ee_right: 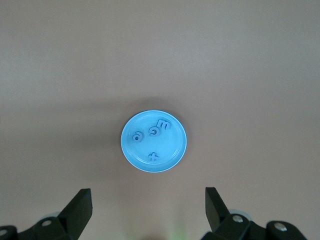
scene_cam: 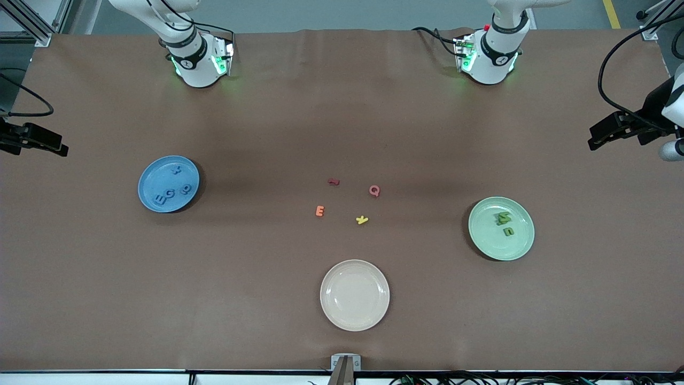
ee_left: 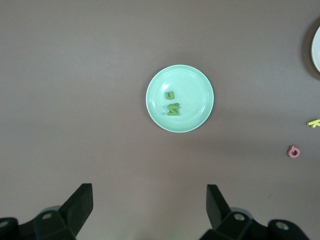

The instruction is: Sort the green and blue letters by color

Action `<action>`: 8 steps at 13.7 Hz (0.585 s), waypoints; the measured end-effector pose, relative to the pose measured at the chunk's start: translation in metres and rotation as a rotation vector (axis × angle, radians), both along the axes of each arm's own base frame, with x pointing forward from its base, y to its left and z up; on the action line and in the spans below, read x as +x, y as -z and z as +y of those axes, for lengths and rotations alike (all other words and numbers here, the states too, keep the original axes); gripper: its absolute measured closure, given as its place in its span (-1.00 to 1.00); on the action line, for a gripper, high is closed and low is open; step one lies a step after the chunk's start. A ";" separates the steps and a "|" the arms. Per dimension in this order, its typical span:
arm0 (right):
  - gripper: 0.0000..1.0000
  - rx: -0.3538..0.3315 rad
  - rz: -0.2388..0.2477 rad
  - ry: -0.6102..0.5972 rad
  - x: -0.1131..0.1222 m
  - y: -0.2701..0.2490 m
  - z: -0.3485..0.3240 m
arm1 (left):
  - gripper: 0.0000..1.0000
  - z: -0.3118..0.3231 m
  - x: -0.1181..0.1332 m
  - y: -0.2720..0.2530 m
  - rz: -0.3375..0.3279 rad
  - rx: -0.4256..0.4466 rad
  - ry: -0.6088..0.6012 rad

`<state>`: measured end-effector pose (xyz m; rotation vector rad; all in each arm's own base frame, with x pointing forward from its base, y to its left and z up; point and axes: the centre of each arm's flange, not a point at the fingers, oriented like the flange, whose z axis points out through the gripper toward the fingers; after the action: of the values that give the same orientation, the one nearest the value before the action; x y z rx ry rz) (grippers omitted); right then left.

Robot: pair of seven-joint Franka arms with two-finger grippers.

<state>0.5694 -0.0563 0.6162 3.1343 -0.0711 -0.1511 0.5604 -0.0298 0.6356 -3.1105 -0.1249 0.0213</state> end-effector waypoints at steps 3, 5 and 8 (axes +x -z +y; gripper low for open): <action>-1.00 0.002 -0.011 0.000 -0.011 -0.016 0.001 | -1.00 0.000 0.001 -0.001 -0.011 -0.001 0.000; -1.00 0.006 -0.011 0.000 -0.025 -0.029 0.001 | -1.00 0.000 0.002 -0.001 -0.014 -0.001 0.000; -1.00 0.012 -0.016 -0.001 -0.043 -0.029 0.001 | -1.00 0.000 0.002 -0.001 -0.015 -0.001 0.000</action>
<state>0.5262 -0.0554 0.6454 3.1474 -0.0697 -0.1267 0.5620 -0.0300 0.6368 -3.1121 -0.1246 -0.0013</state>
